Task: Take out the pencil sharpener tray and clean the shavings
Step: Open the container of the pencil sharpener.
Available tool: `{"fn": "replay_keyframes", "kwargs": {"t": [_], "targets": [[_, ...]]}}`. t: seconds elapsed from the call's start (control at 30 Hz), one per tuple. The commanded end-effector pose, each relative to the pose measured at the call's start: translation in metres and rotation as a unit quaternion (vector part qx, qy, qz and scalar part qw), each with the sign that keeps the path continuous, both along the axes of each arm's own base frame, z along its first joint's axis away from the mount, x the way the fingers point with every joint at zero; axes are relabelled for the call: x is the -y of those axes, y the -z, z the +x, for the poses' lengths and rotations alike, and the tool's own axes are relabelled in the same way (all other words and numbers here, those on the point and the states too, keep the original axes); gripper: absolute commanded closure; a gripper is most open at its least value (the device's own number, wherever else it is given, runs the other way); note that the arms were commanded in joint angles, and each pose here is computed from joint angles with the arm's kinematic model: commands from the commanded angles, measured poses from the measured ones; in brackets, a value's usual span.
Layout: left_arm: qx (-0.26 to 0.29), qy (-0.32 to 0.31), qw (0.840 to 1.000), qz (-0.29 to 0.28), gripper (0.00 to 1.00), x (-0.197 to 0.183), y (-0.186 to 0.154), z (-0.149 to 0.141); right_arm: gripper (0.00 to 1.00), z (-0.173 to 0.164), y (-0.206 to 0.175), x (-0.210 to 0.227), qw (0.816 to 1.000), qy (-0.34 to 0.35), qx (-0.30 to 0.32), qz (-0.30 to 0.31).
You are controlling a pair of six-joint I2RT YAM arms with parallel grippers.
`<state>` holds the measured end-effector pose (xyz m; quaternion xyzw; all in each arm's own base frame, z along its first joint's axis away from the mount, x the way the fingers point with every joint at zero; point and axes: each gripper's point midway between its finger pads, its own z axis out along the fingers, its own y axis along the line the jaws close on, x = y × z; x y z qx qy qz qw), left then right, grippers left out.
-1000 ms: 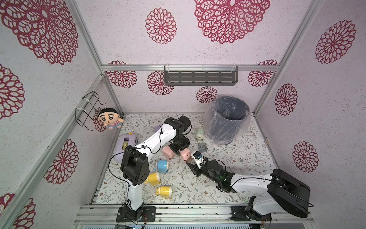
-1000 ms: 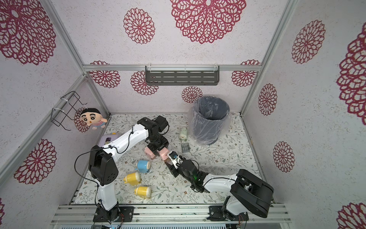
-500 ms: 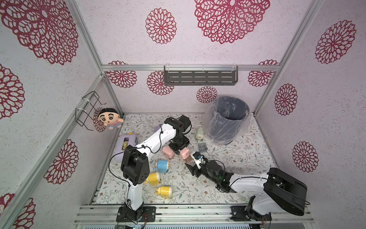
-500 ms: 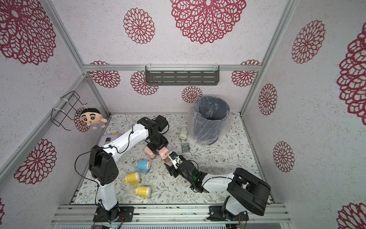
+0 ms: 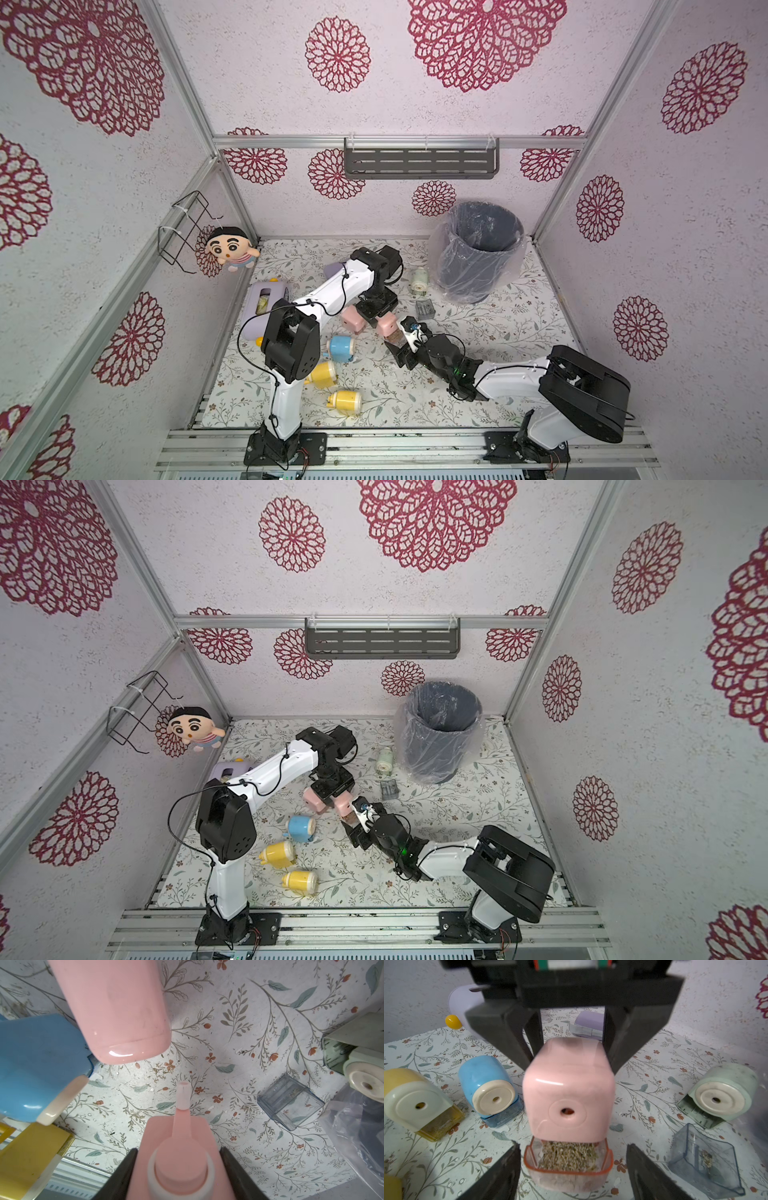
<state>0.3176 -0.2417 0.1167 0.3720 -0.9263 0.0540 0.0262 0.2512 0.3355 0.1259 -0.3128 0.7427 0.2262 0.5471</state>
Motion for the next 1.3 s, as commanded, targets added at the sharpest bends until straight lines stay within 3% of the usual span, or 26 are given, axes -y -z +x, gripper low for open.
{"fn": "replay_keyframes", "kwargs": {"t": [0.0, 0.4, 0.73, 0.93, 1.27], "targets": [[0.008, 0.000, 1.000, -0.005, 0.81, 0.001, -0.006, 0.006, 0.20, 0.009, -0.025, -0.008, 0.999, 0.010, 0.027, 0.029], [0.006, 0.002, 1.000, -0.005, 0.80, 0.002, -0.004, 0.008, 0.16, 0.011, -0.008, -0.008, 1.000, 0.015, 0.019, 0.008], [0.007, 0.002, 1.000, -0.007, 0.80, 0.003, -0.004, 0.010, 0.33, 0.013, -0.005, -0.001, 1.000, 0.025, 0.016, 0.003], [0.009, 0.001, 1.000, -0.008, 0.80, 0.004, -0.005, 0.012, 0.35, 0.013, -0.003, 0.000, 1.000, 0.025, 0.016, -0.001], [0.028, 0.002, 1.000, 0.012, 0.81, -0.002, -0.013, 0.018, 0.56, 0.008, -0.009, 0.006, 1.000, 0.021, 0.013, 0.004]]}}
